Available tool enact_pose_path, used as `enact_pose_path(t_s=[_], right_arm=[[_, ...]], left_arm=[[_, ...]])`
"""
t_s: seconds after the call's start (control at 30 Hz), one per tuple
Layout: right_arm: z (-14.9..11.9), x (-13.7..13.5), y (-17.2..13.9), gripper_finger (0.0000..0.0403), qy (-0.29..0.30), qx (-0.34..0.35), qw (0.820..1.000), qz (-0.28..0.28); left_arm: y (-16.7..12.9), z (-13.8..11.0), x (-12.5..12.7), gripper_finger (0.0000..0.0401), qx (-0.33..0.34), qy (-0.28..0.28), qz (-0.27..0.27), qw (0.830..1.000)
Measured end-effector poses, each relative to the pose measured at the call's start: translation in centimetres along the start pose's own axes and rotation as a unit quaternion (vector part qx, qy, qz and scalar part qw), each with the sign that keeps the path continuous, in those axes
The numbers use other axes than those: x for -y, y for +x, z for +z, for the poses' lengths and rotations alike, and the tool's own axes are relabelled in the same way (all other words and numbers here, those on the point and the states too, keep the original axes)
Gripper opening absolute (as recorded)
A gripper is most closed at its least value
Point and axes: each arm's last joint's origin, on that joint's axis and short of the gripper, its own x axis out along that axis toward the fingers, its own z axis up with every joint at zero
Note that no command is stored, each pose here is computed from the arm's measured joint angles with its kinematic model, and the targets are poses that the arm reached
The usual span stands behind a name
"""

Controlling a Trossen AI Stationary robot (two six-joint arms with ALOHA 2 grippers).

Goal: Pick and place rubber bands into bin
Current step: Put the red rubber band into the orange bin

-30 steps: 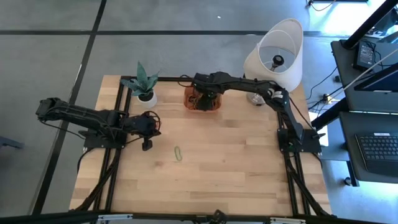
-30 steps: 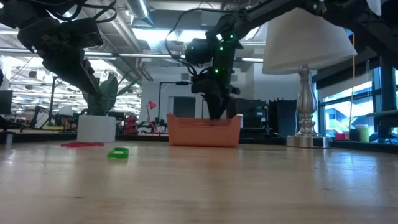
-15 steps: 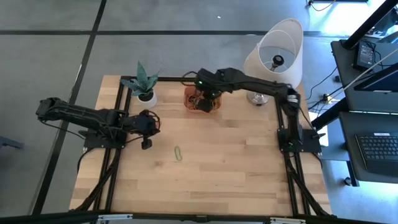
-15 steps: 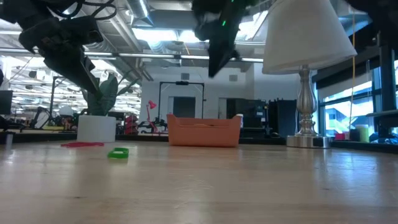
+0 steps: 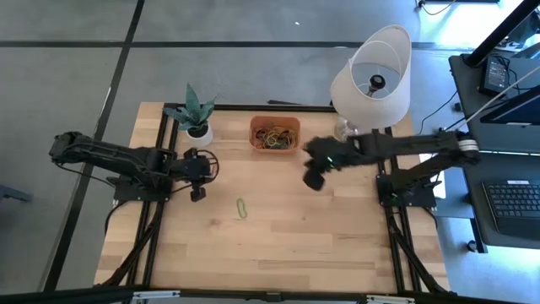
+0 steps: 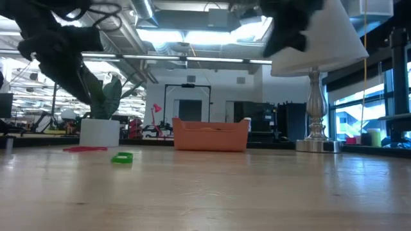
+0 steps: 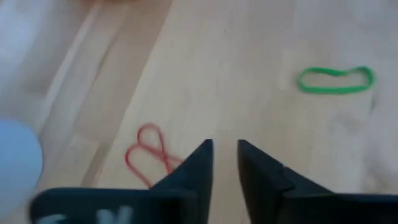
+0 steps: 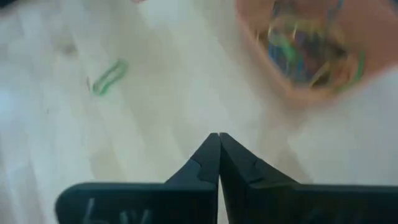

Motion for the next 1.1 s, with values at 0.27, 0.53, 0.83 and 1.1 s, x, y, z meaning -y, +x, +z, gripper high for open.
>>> enact_pose_path(t_s=[0.27, 0.53, 0.83, 1.1], right_arm=[[-7.8, 0.5, -1.7, 0.0005, 0.045, -0.032, 0.998, 0.023], [-11.4, 1.6, -2.4, 0.0003, 0.042, -0.038, 0.997, 0.044], [-12.0, 2.3, -3.8, 0.0010, -0.026, -0.019, 0.998, 0.063], [-13.6, 3.6, -4.7, 0.0011, -0.106, 0.010, 0.990, 0.087]], left_arm=[[2.3, 0.0, -0.9, 0.0168, -0.056, -0.115, 0.080, 0.989], [5.7, -0.4, -1.8, 0.0186, -0.129, -0.238, 0.157, 0.950], [9.4, -0.3, -1.6, 0.0171, -0.174, -0.265, 0.146, 0.937], [9.2, 0.9, -1.3, 0.0055, -0.166, -0.290, 0.160, 0.929]])
